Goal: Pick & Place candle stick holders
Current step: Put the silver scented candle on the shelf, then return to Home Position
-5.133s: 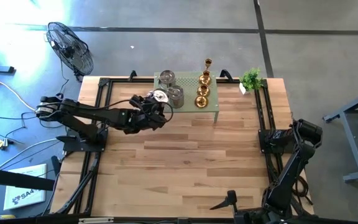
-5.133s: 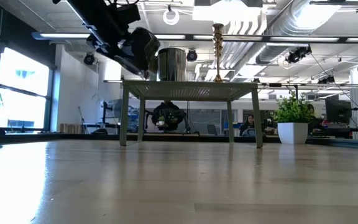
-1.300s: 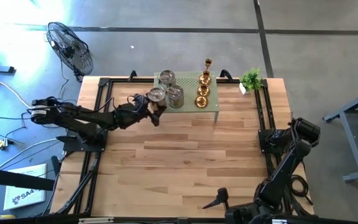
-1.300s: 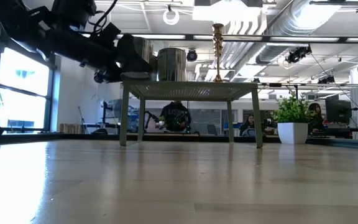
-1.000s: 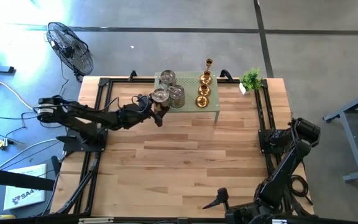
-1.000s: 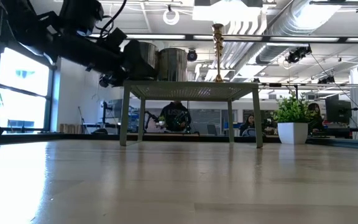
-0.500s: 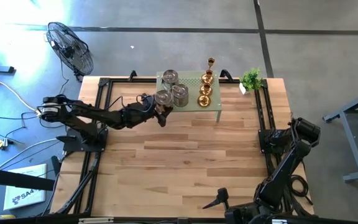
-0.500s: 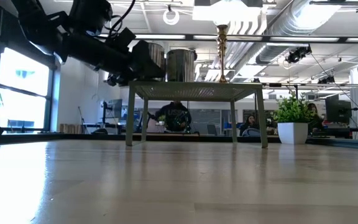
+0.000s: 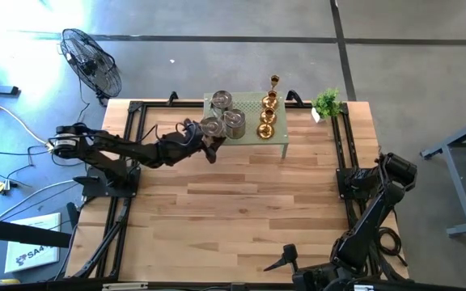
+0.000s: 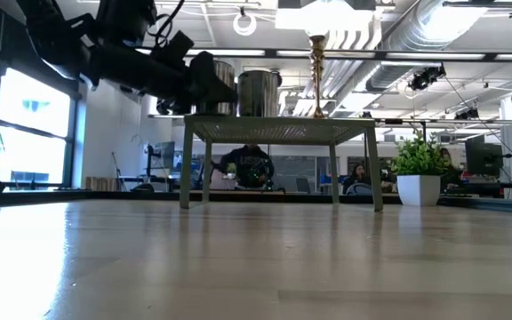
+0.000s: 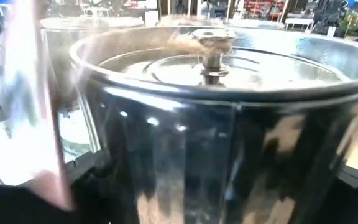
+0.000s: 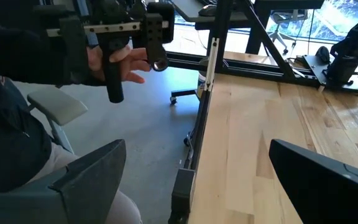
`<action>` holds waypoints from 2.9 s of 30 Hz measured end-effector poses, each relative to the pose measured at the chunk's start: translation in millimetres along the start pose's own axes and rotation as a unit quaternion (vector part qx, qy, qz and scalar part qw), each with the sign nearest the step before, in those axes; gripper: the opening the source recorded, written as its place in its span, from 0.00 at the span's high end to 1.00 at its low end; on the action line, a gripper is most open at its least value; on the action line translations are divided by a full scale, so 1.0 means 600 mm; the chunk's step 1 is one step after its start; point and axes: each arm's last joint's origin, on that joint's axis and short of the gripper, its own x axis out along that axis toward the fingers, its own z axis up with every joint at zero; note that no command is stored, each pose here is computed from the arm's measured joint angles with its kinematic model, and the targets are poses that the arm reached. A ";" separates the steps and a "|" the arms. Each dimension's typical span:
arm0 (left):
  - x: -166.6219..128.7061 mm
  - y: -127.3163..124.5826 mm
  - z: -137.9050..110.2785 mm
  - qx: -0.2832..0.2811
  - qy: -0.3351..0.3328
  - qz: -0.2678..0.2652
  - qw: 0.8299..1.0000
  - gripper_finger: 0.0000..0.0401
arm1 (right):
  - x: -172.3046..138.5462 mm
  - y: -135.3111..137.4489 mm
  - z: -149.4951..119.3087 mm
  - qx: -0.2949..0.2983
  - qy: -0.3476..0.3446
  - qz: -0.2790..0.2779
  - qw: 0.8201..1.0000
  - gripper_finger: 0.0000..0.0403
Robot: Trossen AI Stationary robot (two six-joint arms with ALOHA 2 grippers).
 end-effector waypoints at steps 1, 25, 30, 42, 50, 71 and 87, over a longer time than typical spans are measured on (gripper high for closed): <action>0.000 0.000 0.002 0.000 -0.005 0.000 1.000 0.12 | 0.000 0.000 0.000 0.000 0.000 0.000 1.000 0.03; 0.010 -0.008 0.032 0.033 -0.037 -0.002 0.999 0.05 | 0.000 0.000 0.000 0.003 0.001 0.001 1.000 0.03; 0.010 -0.008 0.039 0.055 -0.057 0.001 0.997 0.05 | 0.000 0.000 0.000 0.002 0.001 0.001 1.000 0.03; 0.009 -0.009 0.053 0.124 -0.091 0.007 0.988 0.05 | 0.000 0.000 0.000 0.003 0.001 0.001 1.000 0.03; 0.016 -0.013 0.072 0.130 -0.109 0.012 0.985 0.05 | 0.000 0.000 0.000 0.004 0.001 0.001 1.000 0.03; 0.017 -0.011 0.071 0.355 -0.086 0.059 0.929 0.05 | 0.000 -0.001 -0.001 0.022 0.003 -0.001 1.000 0.03; 0.008 -0.016 0.095 0.316 -0.166 0.051 0.933 0.05 | 0.001 -0.001 -0.001 0.019 0.002 -0.004 1.000 0.03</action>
